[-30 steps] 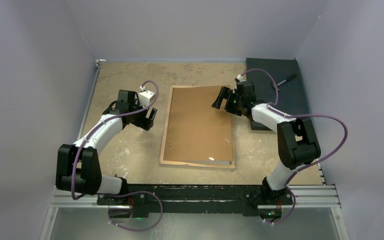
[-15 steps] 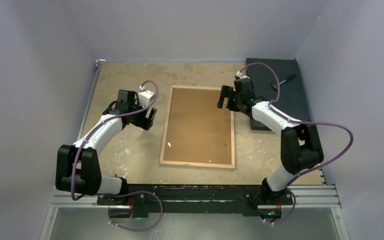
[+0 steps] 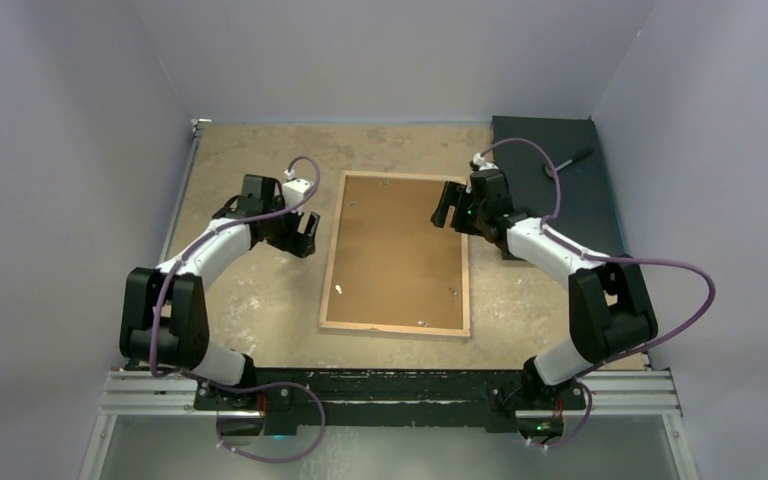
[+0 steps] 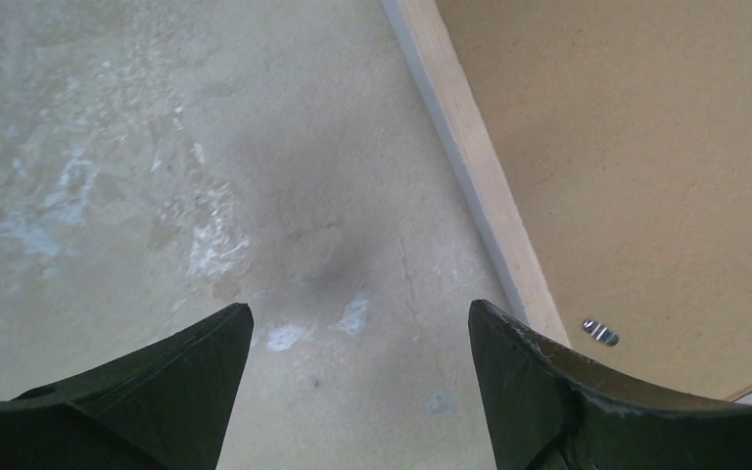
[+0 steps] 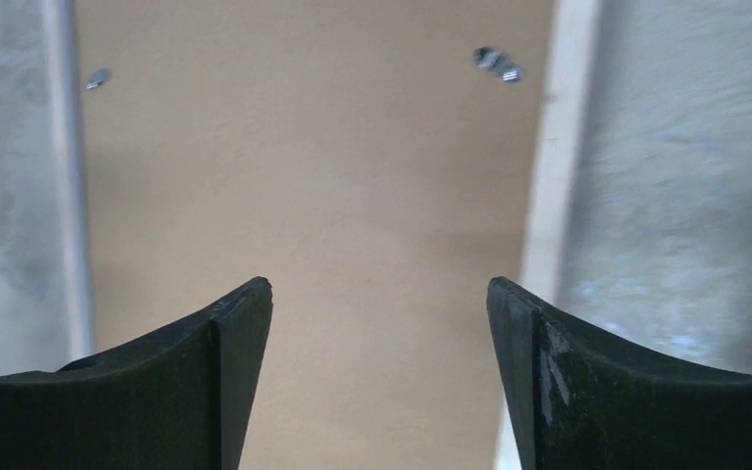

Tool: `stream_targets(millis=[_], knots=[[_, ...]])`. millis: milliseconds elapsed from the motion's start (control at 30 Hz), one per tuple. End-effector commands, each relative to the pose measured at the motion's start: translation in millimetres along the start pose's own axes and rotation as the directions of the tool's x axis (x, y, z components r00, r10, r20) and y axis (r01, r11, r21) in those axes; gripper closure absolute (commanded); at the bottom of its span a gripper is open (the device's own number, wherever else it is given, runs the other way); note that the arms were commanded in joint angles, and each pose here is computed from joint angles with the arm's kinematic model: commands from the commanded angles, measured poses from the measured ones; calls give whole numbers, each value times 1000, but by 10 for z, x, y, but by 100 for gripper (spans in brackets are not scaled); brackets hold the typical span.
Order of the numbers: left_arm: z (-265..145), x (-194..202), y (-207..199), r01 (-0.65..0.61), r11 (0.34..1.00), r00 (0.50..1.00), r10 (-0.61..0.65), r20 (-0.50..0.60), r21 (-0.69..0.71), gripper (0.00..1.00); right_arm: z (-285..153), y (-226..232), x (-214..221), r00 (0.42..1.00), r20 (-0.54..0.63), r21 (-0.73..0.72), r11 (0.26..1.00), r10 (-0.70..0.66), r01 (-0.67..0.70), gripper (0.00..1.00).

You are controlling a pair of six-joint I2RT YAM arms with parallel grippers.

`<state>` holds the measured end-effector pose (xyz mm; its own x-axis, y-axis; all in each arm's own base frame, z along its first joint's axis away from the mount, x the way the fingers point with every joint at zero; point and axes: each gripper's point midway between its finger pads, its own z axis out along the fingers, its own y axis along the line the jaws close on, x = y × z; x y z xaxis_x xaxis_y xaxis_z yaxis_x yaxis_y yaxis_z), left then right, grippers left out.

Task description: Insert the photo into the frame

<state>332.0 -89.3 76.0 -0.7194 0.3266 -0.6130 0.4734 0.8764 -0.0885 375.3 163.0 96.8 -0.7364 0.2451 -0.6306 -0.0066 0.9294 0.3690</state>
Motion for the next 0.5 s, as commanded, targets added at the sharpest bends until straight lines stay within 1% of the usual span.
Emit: stream_targets(millis=[0,67,133,233,300,467], knots=[[138,-283,-194,56,992,997,-61,44,115,22,-133,626,-136,997,67,-206,979,26,-11,23],[221,-308,-257,86,985,995,-92,32,151,26,-158,831,-72,998,52,-262,965,27,-12,31],[280,-299,-323,103,977,994,-108,15,187,33,-205,1050,31,999,42,-324,946,13,1,36],[326,-198,-424,121,965,993,-120,-17,234,44,-286,1363,316,1000,4,-446,895,-17,17,40],[327,-111,-494,127,955,992,-121,-38,269,51,-368,1599,492,999,4,-539,841,-46,41,41],[345,55,-611,134,936,991,-116,-72,327,61,-378,1881,981,990,-40,-634,769,-133,78,45]])
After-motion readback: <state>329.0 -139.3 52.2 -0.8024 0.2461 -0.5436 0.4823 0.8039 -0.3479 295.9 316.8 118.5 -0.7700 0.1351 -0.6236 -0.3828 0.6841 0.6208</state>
